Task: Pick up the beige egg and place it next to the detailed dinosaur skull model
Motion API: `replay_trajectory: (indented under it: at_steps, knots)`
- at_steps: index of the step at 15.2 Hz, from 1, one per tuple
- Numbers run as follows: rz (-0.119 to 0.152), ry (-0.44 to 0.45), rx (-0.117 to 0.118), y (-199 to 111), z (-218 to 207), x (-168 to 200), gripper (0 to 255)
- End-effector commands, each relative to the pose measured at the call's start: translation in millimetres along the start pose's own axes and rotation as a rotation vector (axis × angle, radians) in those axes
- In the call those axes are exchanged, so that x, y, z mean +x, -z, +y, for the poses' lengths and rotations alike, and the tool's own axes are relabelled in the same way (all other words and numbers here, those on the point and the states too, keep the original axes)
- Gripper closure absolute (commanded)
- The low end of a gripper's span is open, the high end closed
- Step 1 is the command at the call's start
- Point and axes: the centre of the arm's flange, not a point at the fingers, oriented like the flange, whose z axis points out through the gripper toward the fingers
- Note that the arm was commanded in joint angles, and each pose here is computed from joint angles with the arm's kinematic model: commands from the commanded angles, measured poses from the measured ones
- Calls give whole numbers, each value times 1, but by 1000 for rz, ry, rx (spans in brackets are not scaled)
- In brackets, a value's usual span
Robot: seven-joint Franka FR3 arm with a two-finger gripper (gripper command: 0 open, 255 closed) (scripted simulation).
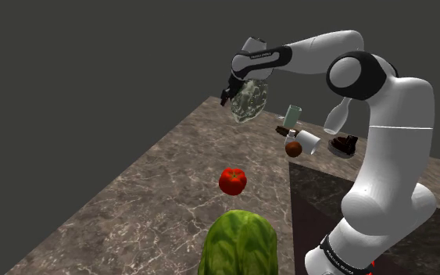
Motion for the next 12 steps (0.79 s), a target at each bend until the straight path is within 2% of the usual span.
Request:
replay_trajectory:
  at_steps: [1, 12]
  knots:
    - [1, 0, 0, -9, 0, -4, 255]
    - [1, 0, 0, -64, -5, -21, 255]
